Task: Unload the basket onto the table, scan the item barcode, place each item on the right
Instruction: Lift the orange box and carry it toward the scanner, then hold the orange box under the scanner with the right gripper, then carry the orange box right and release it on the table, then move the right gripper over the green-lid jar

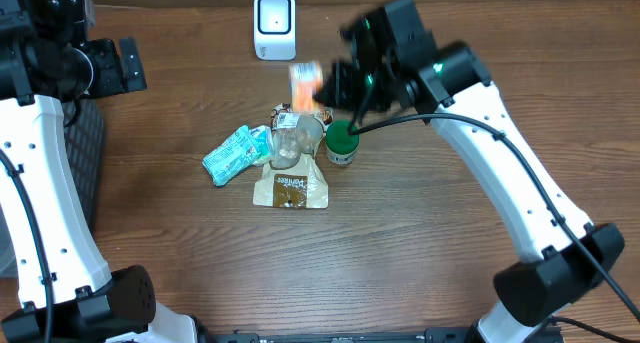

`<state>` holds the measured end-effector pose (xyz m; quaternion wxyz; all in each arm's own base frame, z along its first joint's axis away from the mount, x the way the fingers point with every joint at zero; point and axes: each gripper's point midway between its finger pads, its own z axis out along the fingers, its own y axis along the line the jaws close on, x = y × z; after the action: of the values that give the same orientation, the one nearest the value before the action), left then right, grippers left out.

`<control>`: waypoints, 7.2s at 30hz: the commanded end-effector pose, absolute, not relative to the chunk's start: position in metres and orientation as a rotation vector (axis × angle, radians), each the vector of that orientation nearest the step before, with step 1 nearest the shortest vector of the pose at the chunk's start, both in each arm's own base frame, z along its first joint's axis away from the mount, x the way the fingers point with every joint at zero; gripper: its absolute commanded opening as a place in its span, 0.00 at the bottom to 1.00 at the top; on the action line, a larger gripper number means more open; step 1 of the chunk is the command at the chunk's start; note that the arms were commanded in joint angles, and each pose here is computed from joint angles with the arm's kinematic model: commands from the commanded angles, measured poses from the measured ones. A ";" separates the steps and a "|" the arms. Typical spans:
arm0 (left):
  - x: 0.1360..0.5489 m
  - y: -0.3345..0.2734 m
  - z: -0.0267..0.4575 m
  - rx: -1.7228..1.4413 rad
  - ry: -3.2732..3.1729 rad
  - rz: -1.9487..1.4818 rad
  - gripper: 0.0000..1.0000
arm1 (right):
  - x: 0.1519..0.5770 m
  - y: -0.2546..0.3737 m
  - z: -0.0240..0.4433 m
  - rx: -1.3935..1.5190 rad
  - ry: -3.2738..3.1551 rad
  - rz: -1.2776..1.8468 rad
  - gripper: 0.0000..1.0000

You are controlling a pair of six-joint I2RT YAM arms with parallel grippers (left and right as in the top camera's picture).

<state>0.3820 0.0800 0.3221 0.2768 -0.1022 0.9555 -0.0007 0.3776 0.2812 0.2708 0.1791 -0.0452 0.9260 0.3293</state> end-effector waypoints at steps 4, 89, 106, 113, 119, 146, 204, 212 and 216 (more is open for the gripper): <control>0.381 0.079 0.333 -0.244 2.536 0.014 1.00 | 0.465 0.267 0.313 -0.140 2.276 0.231 0.04; 0.382 0.077 0.333 -0.234 2.537 0.011 1.00 | 0.422 0.053 0.213 0.357 2.804 0.448 0.04; 0.382 0.077 0.333 -0.234 2.537 0.011 1.00 | 0.404 0.002 0.068 0.635 2.844 0.539 0.04; 0.382 0.077 0.333 -0.234 2.537 0.011 0.99 | 0.401 -0.007 0.050 0.677 2.846 0.521 0.04; 0.382 0.077 0.333 -0.234 2.537 0.011 0.99 | 0.401 -0.018 0.044 0.745 2.832 0.519 0.04; 0.382 0.077 0.333 -0.234 2.537 0.011 1.00 | 0.397 -0.051 0.049 0.893 2.822 0.325 0.58; 0.382 0.077 0.333 -0.235 2.538 0.012 1.00 | 0.399 0.237 0.066 -1.195 2.619 0.315 0.75; 0.382 0.077 0.333 -0.235 2.538 0.012 1.00 | 0.401 0.233 0.066 -0.976 2.724 0.323 0.52; 0.382 0.077 0.332 -0.236 2.538 0.011 1.00 | 0.401 0.232 0.065 -0.801 2.796 0.334 0.52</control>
<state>0.3821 0.0793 0.3224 0.2770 -0.1014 0.9555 -0.0007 0.3976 0.2335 0.0608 0.1099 -0.3403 0.9273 0.1104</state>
